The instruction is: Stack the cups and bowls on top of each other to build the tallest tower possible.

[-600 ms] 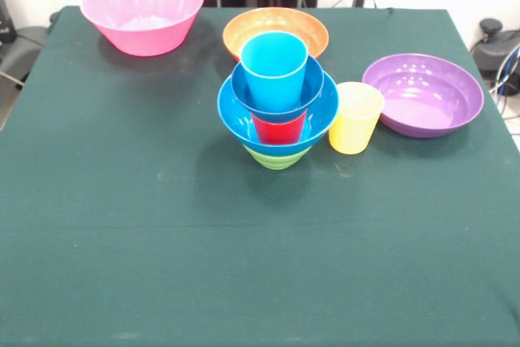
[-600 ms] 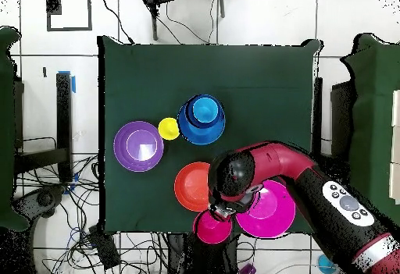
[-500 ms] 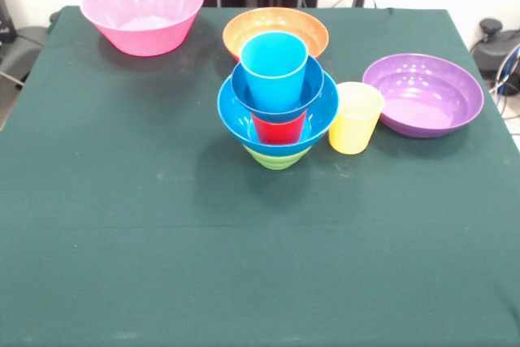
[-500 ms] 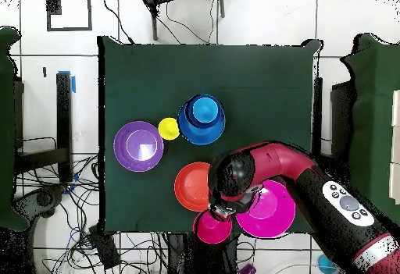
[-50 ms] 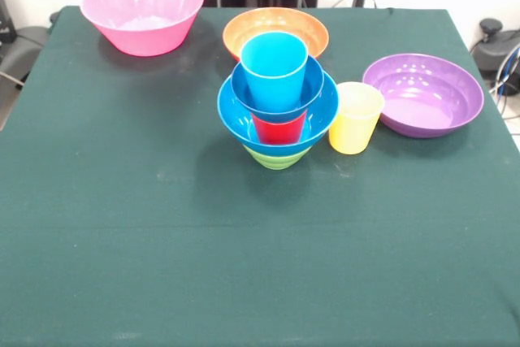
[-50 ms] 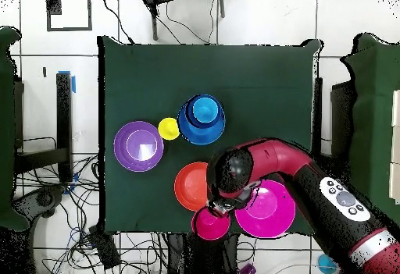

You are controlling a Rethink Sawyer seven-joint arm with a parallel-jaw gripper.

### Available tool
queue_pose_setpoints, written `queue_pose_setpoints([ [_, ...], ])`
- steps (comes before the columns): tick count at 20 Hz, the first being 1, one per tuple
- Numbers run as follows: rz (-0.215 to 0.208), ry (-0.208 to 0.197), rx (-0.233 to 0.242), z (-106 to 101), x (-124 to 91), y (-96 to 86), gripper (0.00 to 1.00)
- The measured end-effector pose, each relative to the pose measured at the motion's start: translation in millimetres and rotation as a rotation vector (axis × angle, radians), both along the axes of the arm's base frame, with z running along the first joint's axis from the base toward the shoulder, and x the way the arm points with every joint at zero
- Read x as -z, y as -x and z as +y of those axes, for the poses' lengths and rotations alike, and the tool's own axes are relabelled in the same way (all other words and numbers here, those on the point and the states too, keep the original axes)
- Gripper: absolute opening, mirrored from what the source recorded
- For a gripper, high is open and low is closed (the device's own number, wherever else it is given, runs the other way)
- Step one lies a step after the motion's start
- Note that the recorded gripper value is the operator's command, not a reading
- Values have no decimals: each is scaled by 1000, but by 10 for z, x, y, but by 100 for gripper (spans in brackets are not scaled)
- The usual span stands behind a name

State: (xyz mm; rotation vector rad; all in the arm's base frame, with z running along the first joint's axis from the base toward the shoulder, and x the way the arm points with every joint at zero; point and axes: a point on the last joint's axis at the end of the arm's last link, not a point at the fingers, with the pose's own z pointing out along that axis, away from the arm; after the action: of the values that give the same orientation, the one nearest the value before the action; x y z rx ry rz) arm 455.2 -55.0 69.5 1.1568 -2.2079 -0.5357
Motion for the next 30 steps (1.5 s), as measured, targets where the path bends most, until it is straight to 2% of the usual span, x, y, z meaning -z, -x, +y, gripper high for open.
queue_pose_setpoints([
  [13, -59, 6, -5, 172, 338, -459, 0],
  [19, -83, 24, -14, 173, 381, -572, 0],
  [27, -98, 31, -6, 138, 392, -636, 0],
  [30, -119, 30, -1, 135, 408, -670, 0],
])
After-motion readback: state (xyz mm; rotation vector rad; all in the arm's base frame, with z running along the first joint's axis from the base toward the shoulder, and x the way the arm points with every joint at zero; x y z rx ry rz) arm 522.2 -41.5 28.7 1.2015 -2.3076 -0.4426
